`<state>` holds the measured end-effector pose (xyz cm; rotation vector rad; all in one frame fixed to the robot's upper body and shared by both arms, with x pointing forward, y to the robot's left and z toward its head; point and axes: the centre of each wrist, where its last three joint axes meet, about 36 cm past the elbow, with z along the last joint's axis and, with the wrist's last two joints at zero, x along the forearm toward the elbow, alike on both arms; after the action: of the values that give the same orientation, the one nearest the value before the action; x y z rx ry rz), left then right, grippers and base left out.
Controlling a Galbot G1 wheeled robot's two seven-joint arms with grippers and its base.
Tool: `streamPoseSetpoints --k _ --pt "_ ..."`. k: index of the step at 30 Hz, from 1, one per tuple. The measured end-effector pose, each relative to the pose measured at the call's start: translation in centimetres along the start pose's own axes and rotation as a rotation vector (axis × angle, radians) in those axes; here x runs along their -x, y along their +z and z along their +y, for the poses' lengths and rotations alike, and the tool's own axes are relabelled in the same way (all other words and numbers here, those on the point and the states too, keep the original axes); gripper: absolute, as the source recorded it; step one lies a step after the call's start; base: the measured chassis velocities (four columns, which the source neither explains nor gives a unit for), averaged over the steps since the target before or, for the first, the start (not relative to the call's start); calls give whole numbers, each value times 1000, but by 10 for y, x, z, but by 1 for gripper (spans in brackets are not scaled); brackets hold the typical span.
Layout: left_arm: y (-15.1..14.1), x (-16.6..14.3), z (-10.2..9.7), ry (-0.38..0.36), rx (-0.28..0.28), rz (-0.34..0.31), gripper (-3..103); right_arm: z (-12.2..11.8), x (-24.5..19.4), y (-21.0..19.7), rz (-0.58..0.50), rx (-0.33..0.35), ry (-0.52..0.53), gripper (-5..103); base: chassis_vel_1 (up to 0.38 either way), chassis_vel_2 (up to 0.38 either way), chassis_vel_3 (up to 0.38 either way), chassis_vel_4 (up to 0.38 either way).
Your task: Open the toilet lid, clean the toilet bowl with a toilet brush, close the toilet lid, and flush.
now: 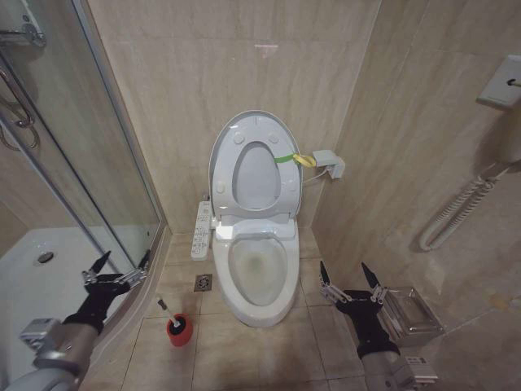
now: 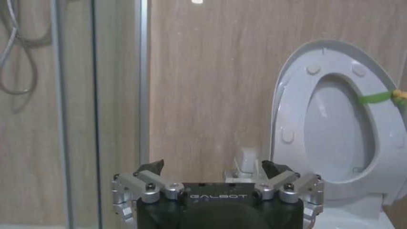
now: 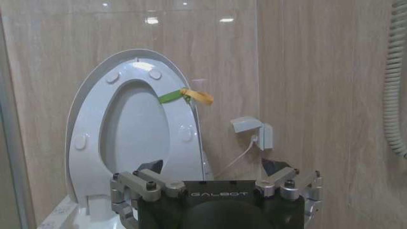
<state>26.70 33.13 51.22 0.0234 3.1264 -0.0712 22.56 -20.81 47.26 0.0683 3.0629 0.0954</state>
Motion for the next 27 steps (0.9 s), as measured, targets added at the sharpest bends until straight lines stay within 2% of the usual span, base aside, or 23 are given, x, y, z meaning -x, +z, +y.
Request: streamPoseSetpoints --k 5,8,15,27 --pt "0 -21 -12 -33 -22 -2 100 0 0 0 0 0 0 100 0 0 0 0" --pt "9 -25 -12 -50 -17 -7 100 0 0 0 0 0 0 100 0 0 0 0" --pt "22 -32 -14 -86 -49 6 99 0 0 0 0 0 0 100 0 0 0 0" --pt "21 -42 -33 -46 -81 73 99 0 0 0 0 0 0 100 0 0 0 0"
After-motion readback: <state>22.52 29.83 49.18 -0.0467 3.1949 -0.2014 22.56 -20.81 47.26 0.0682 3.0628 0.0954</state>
